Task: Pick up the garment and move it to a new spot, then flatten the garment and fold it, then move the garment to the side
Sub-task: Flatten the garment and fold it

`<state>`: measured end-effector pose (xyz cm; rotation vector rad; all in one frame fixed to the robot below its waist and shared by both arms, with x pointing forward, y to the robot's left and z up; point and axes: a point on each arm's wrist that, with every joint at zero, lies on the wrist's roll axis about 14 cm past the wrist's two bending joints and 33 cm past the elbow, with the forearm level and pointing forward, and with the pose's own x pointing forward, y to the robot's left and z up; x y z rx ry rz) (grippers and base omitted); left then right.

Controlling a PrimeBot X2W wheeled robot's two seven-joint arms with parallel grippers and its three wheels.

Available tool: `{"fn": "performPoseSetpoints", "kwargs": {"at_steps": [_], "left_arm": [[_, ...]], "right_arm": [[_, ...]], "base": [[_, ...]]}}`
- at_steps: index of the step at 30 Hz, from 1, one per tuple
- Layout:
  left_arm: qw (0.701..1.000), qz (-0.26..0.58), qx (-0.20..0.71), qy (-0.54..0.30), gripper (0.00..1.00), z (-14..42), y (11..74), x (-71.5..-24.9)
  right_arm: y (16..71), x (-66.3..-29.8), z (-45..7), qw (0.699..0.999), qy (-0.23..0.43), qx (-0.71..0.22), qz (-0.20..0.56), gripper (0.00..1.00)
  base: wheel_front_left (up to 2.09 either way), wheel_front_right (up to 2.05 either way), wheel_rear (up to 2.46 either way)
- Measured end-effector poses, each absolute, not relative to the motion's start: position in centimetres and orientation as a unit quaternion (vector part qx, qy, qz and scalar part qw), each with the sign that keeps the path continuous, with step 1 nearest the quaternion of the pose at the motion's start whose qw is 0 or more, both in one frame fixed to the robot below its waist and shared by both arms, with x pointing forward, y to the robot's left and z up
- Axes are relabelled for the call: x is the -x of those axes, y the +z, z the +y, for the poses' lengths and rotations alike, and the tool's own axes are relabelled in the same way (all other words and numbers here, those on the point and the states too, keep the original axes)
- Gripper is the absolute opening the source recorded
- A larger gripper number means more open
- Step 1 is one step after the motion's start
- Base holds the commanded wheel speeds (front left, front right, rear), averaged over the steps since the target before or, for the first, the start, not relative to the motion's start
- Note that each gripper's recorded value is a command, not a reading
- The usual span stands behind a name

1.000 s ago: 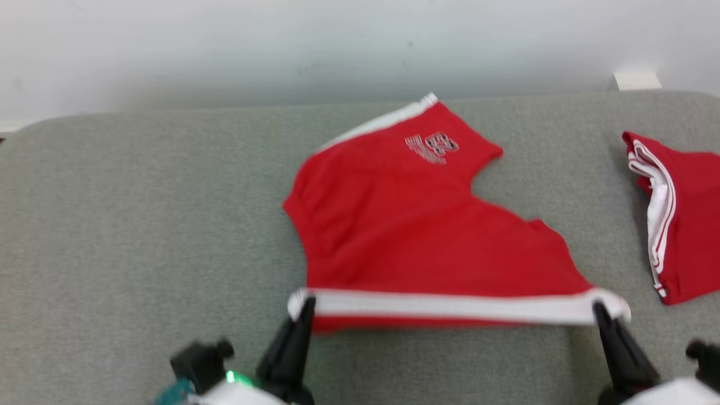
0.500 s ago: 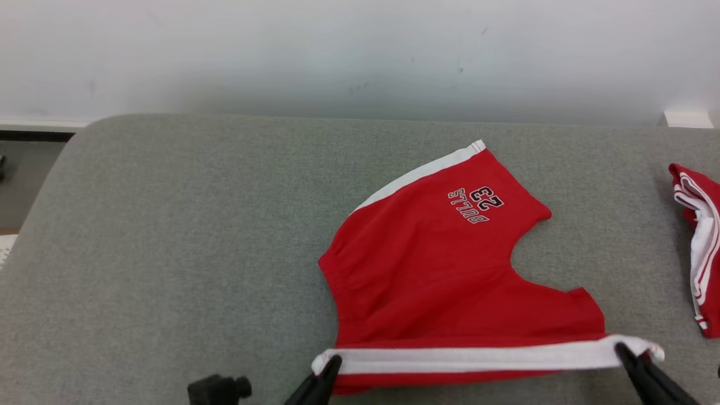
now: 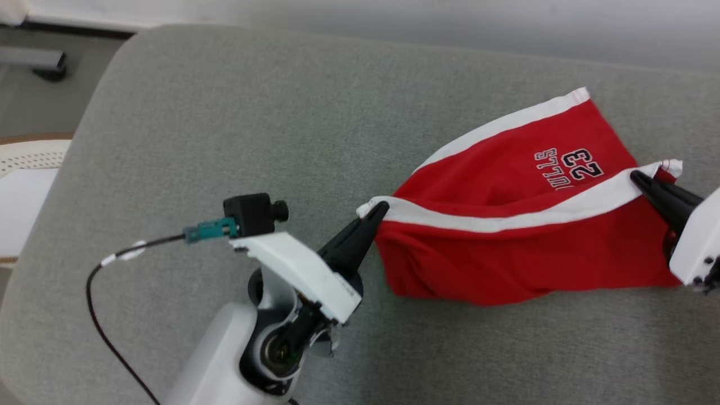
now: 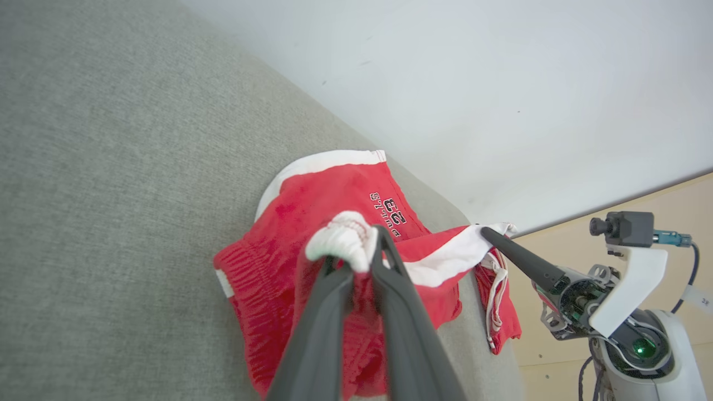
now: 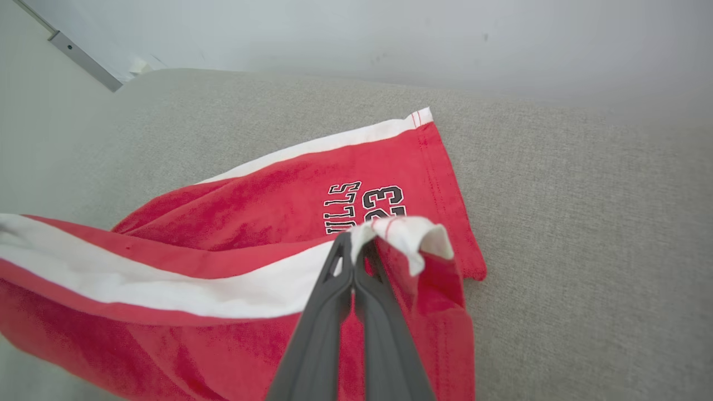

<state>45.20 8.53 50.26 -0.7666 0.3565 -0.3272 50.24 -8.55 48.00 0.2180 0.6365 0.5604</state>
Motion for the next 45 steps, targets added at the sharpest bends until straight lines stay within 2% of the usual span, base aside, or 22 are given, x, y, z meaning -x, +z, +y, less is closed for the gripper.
{"fn": "performPoseSetpoints", "kwargs": {"at_steps": [3, 7, 18, 19, 20, 21, 22, 23, 26, 31, 35, 40, 45], "left_arm": [[0.914, 0.172, 0.341, -0.138, 0.00, 9.4, 49.1, -47.0], [0.912, 0.175, 0.355, -0.104, 0.00, 10.8, 47.2, -48.3], [0.905, 0.188, 0.372, -0.082, 0.00, 10.6, 44.5, -49.7], [0.905, 0.189, 0.372, -0.080, 0.02, 10.6, 44.4, -49.8], [0.906, 0.190, 0.370, -0.078, 0.09, 10.7, 44.2, -49.8], [0.905, 0.192, 0.372, -0.075, 0.27, 10.7, 44.0, -49.9], [0.905, 0.194, 0.372, -0.072, 0.69, 10.8, 43.8, -49.9], [0.905, 0.197, 0.372, -0.069, 1.00, 10.8, 43.6, -50.0], [0.904, 0.201, 0.372, -0.066, 1.00, 10.7, 43.3, -49.9], [0.907, 0.190, 0.374, -0.050, 1.00, 11.2, 43.6, -50.1], [0.911, 0.178, 0.367, -0.053, 1.00, 11.1, 44.1, -50.0], [0.946, 0.112, 0.300, -0.050, 1.00, 12.5, 46.1, -50.2], [0.980, 0.038, 0.189, -0.047, 1.00, 13.3, 48.3, -49.7]], "right_arm": [[46.4, -52.7, -7.3, 0.896, 0.276, -0.098, 0.334, 0.00], [44.5, -55.4, -6.0, 0.892, 0.275, -0.088, 0.347, 0.00], [42.0, -58.9, -4.8, 0.892, 0.270, -0.085, 0.353, 0.00], [42.0, -59.1, -4.7, 0.893, 0.270, -0.087, 0.351, 0.00], [42.0, -59.3, -4.6, 0.893, 0.270, -0.090, 0.348, 0.00], [42.0, -59.6, -4.5, 0.895, 0.270, -0.091, 0.344, 0.04], [42.1, -59.8, -4.4, 0.897, 0.269, -0.093, 0.339, 0.40], [42.1, -60.0, -4.4, 0.899, 0.267, -0.095, 0.335, 1.00], [42.5, -60.4, -3.9, 0.903, 0.269, -0.106, 0.318, 1.00], [45.3, -61.7, -4.0, 0.924, 0.264, -0.132, 0.243, 1.00], [45.8, -61.7, -4.7, 0.929, 0.262, -0.128, 0.229, 1.00], [44.3, -60.4, -7.1, 0.933, 0.256, -0.049, 0.247, 1.00], [41.3, -58.5, -9.3, 0.919, 0.251, 0.012, 0.305, 1.00]], "base": [[0.00, 0.00, 0.00], [0.00, 0.00, 0.00], [0.00, 0.00, 0.00], [0.00, 0.00, 0.00], [0.00, 0.00, 0.00], [0.00, 0.00, 0.00], [0.00, 0.00, 0.00], [0.00, 0.00, 0.00], [0.00, 0.00, 0.00], [0.00, 0.00, 0.00], [0.00, 0.00, 0.00], [0.00, 0.00, 0.00], [0.00, 0.00, 0.00]]}}
